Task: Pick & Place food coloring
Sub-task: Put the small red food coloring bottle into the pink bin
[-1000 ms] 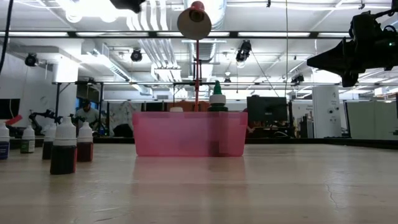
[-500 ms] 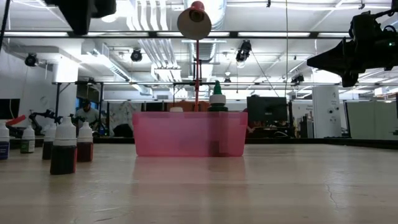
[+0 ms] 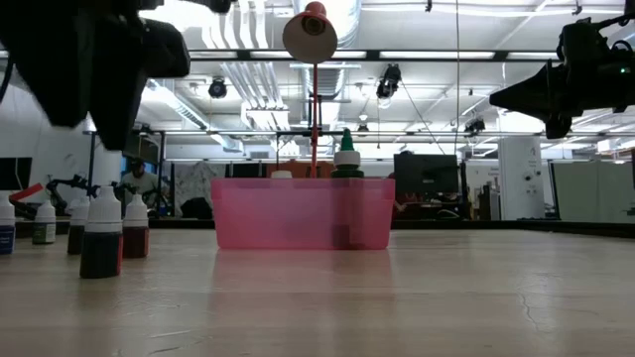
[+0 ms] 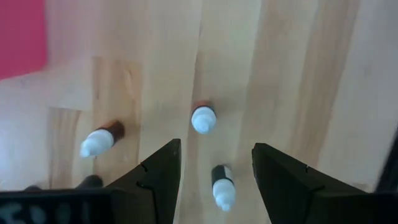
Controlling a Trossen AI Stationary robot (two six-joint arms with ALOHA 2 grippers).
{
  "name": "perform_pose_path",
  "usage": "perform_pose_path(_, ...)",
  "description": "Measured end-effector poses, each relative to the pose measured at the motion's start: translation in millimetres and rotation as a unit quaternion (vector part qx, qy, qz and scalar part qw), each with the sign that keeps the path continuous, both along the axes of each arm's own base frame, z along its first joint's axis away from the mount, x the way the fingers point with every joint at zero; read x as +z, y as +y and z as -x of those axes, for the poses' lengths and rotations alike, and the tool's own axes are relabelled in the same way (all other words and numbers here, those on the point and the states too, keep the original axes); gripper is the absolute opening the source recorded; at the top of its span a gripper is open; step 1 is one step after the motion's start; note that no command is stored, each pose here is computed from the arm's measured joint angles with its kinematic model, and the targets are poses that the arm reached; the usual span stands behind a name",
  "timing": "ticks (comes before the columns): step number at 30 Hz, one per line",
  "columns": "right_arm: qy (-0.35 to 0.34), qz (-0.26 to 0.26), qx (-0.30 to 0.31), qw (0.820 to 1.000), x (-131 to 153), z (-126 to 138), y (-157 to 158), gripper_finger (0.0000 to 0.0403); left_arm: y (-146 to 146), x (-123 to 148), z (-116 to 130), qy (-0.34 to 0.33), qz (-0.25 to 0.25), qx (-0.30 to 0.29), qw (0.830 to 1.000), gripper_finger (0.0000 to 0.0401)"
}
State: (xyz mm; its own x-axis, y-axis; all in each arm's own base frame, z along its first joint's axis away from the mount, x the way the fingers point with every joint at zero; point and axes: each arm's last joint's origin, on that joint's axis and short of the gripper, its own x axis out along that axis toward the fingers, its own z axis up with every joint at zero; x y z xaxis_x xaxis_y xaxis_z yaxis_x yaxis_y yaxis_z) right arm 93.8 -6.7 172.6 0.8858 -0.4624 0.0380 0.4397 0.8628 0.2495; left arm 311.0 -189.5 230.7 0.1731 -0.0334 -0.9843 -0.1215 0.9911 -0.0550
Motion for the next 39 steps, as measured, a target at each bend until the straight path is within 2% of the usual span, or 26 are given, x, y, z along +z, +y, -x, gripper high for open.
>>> perform_pose_path(12,0.000,0.000,0.000,1.000,0.0,0.0,0.0,0.0009,-4.8,-27.3,-9.7,0.016,-0.017,-0.022,1.000,0.0170)
perform_pose_path(20,0.000,0.000,0.000,1.000,0.0,0.0,0.0,0.0009,2.4,-44.6,-11.5,0.023,-0.022,-0.019,0.999,0.0170)
perform_pose_path(39,0.000,0.000,0.000,1.000,0.0,0.0,0.0,0.0009,5.2,-55.2,-11.3,0.015,-0.020,-0.021,0.999,0.0169)
